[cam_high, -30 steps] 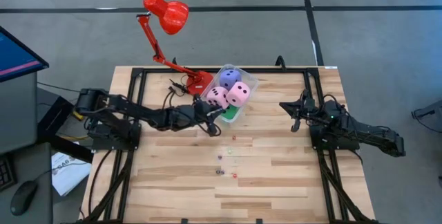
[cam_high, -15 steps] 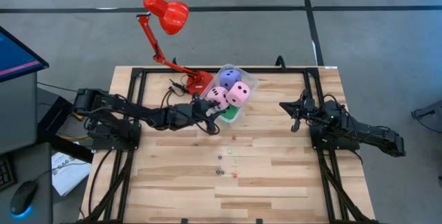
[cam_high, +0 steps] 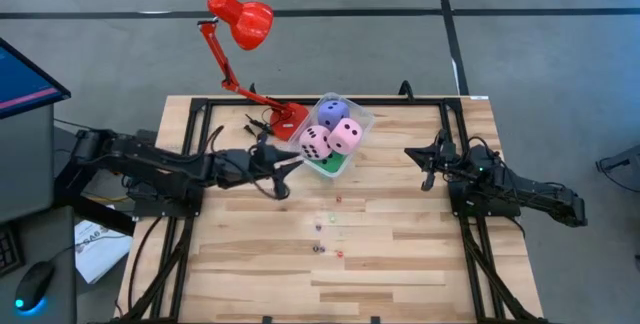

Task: Pick & Place Dice
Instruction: Put the small red dice into the transparent bin

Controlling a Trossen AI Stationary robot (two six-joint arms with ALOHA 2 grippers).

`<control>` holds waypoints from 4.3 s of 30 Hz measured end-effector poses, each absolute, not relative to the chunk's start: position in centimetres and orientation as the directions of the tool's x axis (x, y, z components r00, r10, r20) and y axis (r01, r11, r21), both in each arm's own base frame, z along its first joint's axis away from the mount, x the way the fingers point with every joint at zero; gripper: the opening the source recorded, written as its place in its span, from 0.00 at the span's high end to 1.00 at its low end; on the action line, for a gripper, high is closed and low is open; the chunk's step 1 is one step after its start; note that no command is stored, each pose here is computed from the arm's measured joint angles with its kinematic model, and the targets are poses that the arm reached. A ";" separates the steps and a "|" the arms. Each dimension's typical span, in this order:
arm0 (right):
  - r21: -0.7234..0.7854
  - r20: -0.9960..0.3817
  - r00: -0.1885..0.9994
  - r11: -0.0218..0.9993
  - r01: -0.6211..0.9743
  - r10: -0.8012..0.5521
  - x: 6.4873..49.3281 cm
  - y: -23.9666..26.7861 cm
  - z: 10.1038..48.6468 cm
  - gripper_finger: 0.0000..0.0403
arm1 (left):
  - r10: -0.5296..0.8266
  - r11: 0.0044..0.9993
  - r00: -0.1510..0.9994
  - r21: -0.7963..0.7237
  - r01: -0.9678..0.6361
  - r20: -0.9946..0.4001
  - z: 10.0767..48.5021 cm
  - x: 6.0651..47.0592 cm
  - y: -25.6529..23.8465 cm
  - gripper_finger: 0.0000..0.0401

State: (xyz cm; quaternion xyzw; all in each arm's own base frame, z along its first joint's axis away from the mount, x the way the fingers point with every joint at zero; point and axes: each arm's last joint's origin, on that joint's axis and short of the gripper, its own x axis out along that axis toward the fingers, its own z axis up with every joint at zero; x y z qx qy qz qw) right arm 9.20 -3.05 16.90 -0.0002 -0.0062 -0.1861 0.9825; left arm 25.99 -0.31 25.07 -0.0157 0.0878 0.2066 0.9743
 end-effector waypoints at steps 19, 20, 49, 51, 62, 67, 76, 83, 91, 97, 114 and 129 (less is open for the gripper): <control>0.002 0.012 0.930 0.931 0.366 -0.366 9.2 -3.1 16.9 0.98 | 0.341 0.923 0.922 -0.120 -0.365 -0.181 19.8 19.5 -1.2 0.87; 0.002 0.012 0.931 0.931 0.366 -0.366 9.2 -3.0 16.9 0.98 | 0.341 0.923 0.922 -0.119 -0.365 -0.181 19.8 19.4 -1.2 0.87; 0.002 0.012 0.931 0.931 0.366 -0.366 9.2 -3.0 16.9 0.98 | 0.255 0.967 0.959 0.041 -0.252 -0.125 22.0 16.9 -1.1 0.87; 0.002 0.012 0.931 0.931 0.366 -0.366 9.2 -3.0 16.9 0.98 | 0.225 0.974 0.966 0.040 -0.222 -0.123 22.2 16.6 -1.1 0.87; 0.002 0.012 0.931 0.931 0.366 -0.366 9.2 -3.0 16.9 0.98 | 0.218 0.976 0.973 0.018 -0.217 -0.073 22.0 15.1 -0.9 0.87; 0.002 0.012 0.931 0.931 0.366 -0.366 9.2 -3.0 16.9 0.98 | 0.236 0.970 0.972 -0.061 -0.234 0.017 19.4 13.5 -0.4 0.87; 0.002 0.012 0.931 0.931 0.365 -0.365 9.2 -3.0 16.9 0.98 | 0.182 0.982 0.981 -0.061 -0.179 0.060 17.4 12.1 -0.5 0.87; 0.002 0.012 0.931 0.931 0.365 -0.365 9.2 -3.0 16.9 0.98 | 0.182 0.983 0.983 -0.028 -0.181 0.025 17.1 12.1 -0.5 0.87; 0.003 0.021 0.931 0.931 0.365 -0.365 9.2 -3.0 16.9 0.98 | 0.182 0.982 0.983 0.051 -0.182 0.009 16.9 12.1 -0.5 0.87; 0.005 0.048 0.930 0.931 0.366 -0.366 9.2 -3.0 17.2 0.98 | 0.182 0.982 0.983 0.051 -0.182 0.009 16.9 12.1 -0.5 0.87; 0.065 0.051 0.925 0.925 0.373 -0.377 9.2 -3.1 17.2 0.98 | 0.182 0.982 0.983 0.046 -0.182 0.009 16.9 12.1 -0.5 0.87; 0.154 0.055 0.941 0.934 0.322 -0.333 9.3 -2.7 17.3 0.99 | 0.182 0.982 0.983 0.045 -0.183 0.010 16.9 12.1 -0.5 0.87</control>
